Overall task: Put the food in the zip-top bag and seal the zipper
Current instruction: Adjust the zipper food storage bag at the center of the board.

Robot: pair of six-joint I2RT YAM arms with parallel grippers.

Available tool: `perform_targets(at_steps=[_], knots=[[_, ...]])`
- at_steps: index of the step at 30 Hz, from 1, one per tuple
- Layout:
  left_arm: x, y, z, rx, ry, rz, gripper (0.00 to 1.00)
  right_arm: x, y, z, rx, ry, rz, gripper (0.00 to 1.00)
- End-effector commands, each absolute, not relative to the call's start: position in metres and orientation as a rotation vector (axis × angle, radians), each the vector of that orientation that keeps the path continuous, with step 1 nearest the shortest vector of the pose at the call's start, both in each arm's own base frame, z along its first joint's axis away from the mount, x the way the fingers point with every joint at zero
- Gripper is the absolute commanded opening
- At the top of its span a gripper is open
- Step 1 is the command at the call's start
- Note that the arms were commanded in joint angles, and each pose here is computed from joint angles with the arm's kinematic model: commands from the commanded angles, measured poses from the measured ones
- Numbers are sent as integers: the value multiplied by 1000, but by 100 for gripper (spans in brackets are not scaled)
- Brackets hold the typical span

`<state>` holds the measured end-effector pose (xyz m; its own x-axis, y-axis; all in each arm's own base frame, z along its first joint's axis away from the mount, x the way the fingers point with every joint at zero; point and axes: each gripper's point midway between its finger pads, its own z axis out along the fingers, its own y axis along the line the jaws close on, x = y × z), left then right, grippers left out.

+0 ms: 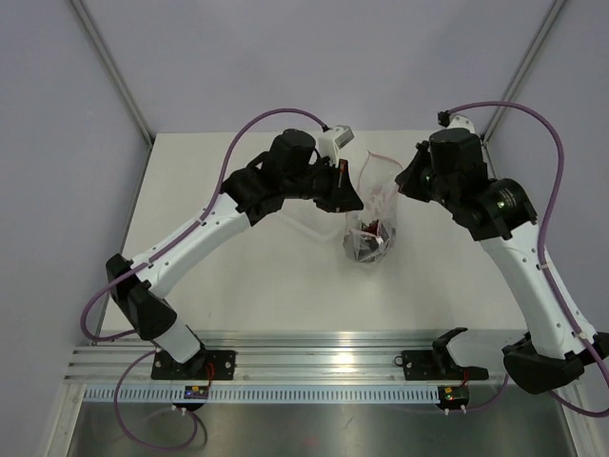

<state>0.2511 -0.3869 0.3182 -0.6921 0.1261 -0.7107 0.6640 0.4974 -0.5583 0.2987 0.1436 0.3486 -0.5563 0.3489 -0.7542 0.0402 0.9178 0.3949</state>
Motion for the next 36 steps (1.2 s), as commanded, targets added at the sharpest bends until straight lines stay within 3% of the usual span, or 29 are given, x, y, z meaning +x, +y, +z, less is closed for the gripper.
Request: perform_targets(at_steps=[1,12,21,23,28,32,36], knots=[[230,-395,397,686,1895,-1373,0,286,118,402,255,1992,363,0],[243,-414,351,708,1982,-1405,0,292,118,394,251,1997,338,0],[268,-425,315,716,2035,-1488,0,335,141,363,134,2056,269,2],[274,-423,294,683,2092,-1499,0,339,156,342,65,2114,298,12],[278,-408,280,629,2120,-1516,0,326,163,338,13,2097,382,64],[287,-394,266,526,2172,-1519,0,308,172,340,-85,2058,476,74],[292,-379,246,415,2223,-1548,0,291,174,325,-154,2056,503,76]])
